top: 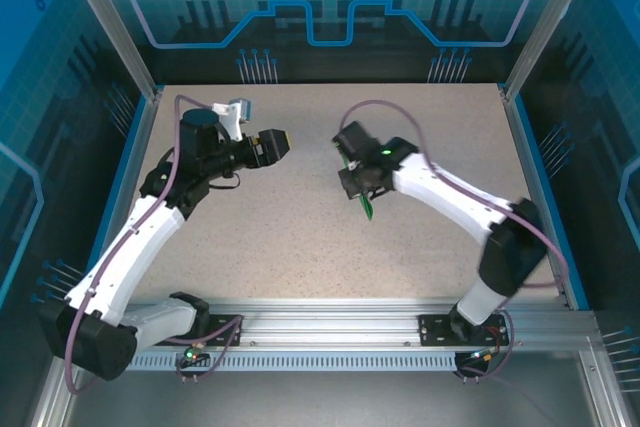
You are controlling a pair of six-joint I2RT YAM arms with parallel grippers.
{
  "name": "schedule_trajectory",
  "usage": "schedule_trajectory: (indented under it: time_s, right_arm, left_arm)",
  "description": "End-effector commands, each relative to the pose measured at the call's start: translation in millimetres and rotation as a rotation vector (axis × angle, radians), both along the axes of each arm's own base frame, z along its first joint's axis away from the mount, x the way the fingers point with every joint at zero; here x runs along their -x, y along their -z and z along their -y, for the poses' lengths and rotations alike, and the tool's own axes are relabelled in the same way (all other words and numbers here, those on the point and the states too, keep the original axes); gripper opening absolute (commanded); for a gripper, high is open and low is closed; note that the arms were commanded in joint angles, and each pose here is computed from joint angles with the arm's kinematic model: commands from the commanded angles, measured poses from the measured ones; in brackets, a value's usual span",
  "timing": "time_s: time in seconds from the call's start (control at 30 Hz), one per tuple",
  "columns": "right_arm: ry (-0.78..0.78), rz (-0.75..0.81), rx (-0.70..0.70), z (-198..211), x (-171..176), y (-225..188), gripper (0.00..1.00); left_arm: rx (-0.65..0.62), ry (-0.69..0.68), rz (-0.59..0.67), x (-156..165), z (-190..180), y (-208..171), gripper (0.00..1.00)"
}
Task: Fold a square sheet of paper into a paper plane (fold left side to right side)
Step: Turn over the paper at the center of the table.
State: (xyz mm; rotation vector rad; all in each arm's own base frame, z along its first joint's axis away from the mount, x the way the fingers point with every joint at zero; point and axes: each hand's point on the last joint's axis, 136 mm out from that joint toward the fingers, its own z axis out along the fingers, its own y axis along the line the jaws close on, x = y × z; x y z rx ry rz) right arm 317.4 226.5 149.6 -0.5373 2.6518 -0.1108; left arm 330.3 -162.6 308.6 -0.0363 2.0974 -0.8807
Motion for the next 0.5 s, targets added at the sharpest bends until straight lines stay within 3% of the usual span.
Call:
schedule_trajectory:
  time_s: [0.0, 0.13, 0.23, 0.37, 0.47]
  right_arm:
    - [-0.016, 0.016, 0.51, 48, 6, 5, 0.09]
    - [-0.084, 0.001, 0.714, 30, 3, 28, 0.09]
    - [-0.125, -0.044, 0.779, 16, 5, 53, 0.1]
    - [-0.188, -0.134, 0.753, -6, 16, 86, 0.21]
    - [-0.204, -0.194, 0.639, -20, 27, 98, 0.34]
  left_arm:
    - [-0.081, -0.098, -0.013, 2, -22, 13, 0.83]
    - [-0.086, -0.12, -0.001, 5, -27, 10, 0.84]
    - [-0.088, -0.122, -0.006, 6, -28, 11, 0.84]
    - [-0.093, -0.129, -0.034, 5, -28, 18, 0.85]
    - [-0.094, -0.129, -0.073, 3, -27, 26, 0.85]
